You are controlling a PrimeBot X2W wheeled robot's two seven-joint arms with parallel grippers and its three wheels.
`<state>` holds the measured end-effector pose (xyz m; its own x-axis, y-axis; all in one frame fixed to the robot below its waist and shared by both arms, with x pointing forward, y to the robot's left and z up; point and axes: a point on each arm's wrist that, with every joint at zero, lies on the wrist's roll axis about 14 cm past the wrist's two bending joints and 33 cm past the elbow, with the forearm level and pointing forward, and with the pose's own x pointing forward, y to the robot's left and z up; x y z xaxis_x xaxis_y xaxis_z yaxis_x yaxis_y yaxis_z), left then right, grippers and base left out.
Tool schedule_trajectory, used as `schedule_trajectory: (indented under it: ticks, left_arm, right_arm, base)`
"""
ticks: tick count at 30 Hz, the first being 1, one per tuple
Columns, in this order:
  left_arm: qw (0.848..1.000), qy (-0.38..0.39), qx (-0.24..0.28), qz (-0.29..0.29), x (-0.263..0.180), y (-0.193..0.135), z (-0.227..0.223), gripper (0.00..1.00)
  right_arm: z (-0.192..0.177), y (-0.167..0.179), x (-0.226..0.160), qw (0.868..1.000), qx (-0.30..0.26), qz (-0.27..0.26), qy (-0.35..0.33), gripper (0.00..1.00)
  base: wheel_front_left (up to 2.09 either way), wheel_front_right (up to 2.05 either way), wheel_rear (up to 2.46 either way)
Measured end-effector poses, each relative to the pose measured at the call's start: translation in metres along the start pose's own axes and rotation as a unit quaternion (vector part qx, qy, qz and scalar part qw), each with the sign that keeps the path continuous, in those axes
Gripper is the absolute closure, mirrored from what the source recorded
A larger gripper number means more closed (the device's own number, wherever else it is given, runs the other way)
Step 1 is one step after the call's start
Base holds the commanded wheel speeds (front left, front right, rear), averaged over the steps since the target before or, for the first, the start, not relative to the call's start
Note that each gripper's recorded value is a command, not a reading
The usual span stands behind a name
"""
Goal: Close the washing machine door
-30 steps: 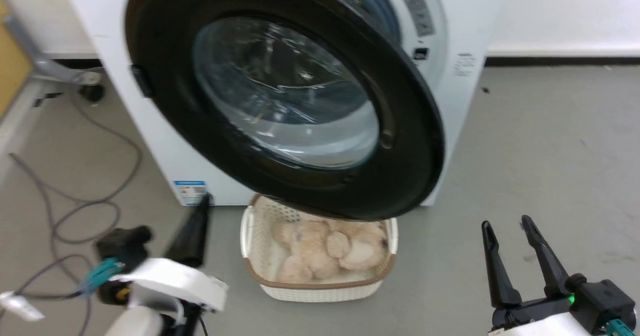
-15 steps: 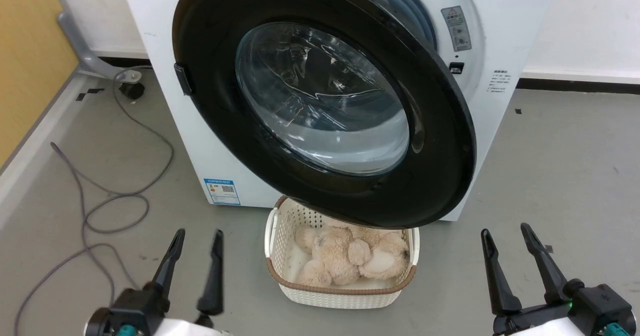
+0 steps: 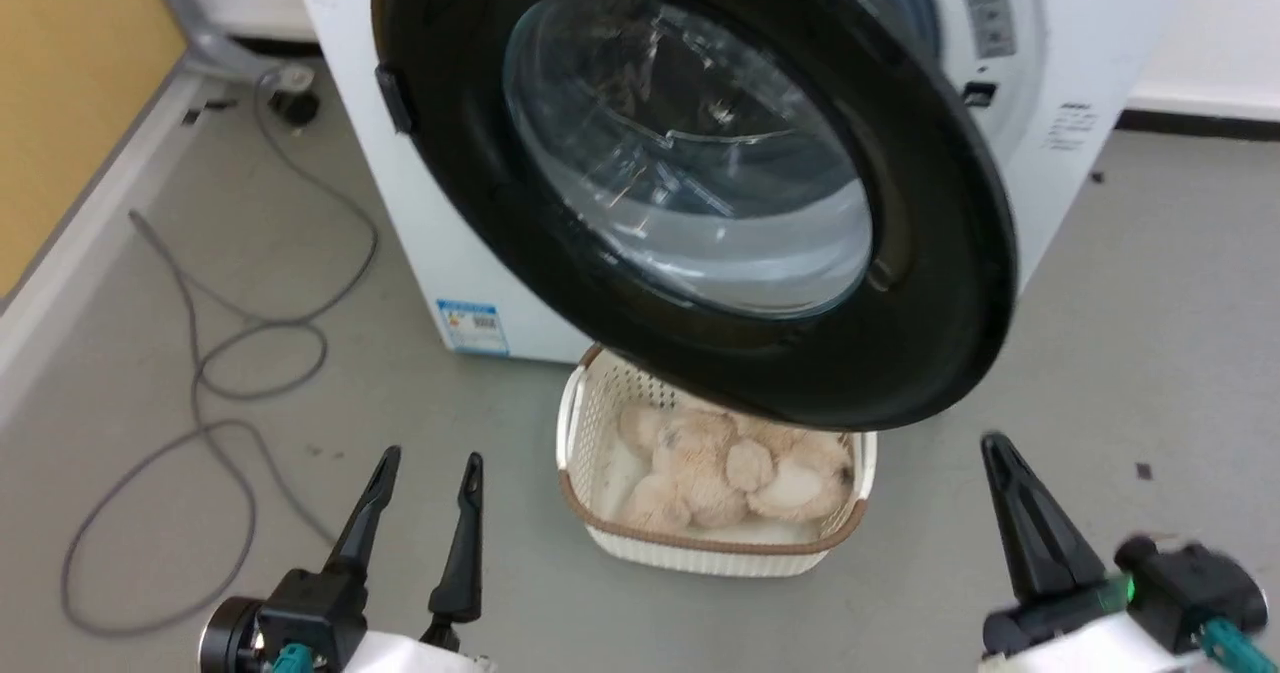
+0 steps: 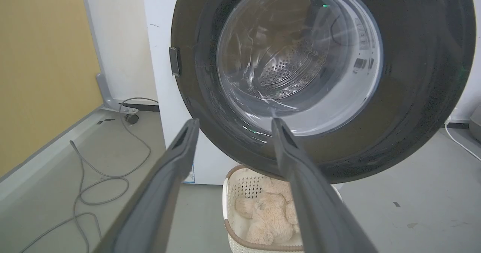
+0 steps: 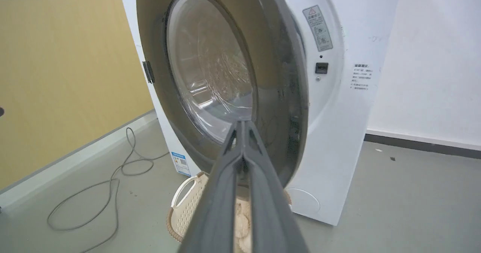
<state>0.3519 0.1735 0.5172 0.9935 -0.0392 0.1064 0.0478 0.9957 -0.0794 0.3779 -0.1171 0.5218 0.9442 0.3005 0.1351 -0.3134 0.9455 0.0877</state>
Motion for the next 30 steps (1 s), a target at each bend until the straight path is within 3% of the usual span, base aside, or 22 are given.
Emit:
schedule_trajectory:
  ticks: [6,10,20,30]
  left_arm:
    - [1.000,0.009,-0.006,0.014,0.010,0.008,-0.008,0.00]
    - [0.999,0.020,-0.009,0.024,0.014,0.013,-0.016,0.00]
    - [0.998,0.040,-0.001,0.045,0.023,0.030,-0.031,0.00]
    - [0.997,0.055,0.004,0.060,0.029,0.038,-0.042,0.00]
  right_arm:
    - [-0.005,0.014,0.041,0.997,-0.022,0.072,0.006,1.00]
    - [-0.014,0.005,0.073,0.995,-0.033,0.090,0.025,1.00]
    - [-0.035,-0.034,0.142,0.994,-0.041,0.078,0.058,1.00]
    - [-0.030,-0.081,0.205,0.997,-0.035,0.025,0.067,1.00]
  base:
    - [0.00,0.00,0.00]
    - [0.00,0.00,0.00]
    - [0.00,0.00,0.00]
    - [0.00,0.00,0.00]
